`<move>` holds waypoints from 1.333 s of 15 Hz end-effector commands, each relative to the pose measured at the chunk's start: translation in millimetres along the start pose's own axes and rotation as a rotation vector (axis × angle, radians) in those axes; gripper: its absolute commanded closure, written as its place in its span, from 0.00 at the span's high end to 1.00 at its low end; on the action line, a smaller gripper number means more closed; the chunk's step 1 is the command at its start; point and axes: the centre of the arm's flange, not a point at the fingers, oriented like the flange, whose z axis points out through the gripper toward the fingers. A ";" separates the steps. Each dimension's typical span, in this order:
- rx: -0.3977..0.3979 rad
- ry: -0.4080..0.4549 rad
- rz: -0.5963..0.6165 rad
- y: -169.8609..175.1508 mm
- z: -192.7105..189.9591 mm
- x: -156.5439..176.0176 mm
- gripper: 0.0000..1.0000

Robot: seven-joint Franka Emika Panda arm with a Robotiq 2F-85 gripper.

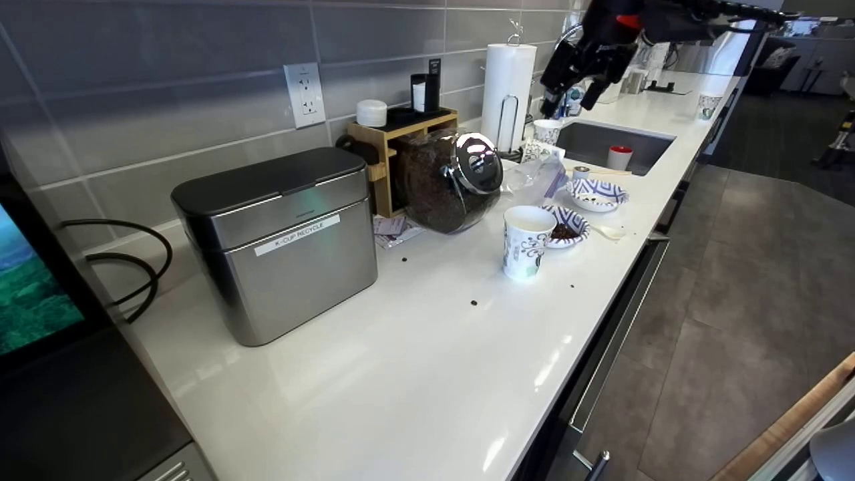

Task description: Open the lid on the bin

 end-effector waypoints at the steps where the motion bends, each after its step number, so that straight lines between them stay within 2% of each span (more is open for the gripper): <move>1: 0.040 0.016 -0.201 -59.6 -3.6 24.6 1.00; 8: 0.107 0.078 -0.587 -177.8 -17.1 23.3 1.00; 14: 0.155 0.103 -0.911 -253.3 -15.5 9.3 1.00; 15: 0.144 0.084 -0.818 -235.4 -25.1 2.5 1.00; 20: 0.146 0.084 -0.820 -236.3 -24.3 4.7 1.00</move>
